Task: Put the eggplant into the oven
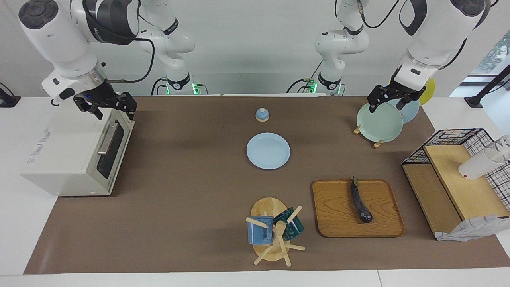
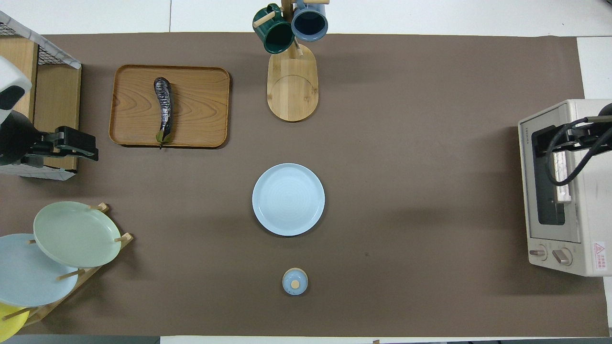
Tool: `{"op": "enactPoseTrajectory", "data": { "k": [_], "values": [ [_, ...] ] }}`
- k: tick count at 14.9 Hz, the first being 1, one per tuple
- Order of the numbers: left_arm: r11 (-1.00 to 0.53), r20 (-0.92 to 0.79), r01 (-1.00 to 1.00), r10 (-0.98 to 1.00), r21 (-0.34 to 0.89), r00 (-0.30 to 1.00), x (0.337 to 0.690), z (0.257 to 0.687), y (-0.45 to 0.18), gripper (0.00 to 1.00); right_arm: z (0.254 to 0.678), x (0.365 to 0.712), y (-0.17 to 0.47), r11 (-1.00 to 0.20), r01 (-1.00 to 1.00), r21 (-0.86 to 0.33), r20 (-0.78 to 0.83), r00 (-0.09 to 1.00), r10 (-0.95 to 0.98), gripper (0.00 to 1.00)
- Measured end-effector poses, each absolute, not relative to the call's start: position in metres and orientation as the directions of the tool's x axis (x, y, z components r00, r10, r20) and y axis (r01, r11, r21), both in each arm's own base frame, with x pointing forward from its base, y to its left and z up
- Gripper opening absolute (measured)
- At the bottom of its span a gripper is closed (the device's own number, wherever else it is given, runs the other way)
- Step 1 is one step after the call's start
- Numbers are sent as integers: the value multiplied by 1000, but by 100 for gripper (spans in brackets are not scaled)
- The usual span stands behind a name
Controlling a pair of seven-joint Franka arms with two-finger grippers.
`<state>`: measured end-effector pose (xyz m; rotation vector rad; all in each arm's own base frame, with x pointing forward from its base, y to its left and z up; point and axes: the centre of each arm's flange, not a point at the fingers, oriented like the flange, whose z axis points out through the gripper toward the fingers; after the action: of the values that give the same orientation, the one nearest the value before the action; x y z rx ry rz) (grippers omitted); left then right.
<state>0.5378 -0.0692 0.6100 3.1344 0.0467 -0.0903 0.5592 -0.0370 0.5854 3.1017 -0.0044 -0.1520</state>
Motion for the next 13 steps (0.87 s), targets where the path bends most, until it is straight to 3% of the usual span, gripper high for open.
{"op": "enactPoseTrajectory", "data": {
  "k": [13],
  "values": [
    [-1000,-29,27,27,10,999,540,613,-71,100,585,559,-37,-999,-1,36,-98,995,-5,100]
  ]
}}
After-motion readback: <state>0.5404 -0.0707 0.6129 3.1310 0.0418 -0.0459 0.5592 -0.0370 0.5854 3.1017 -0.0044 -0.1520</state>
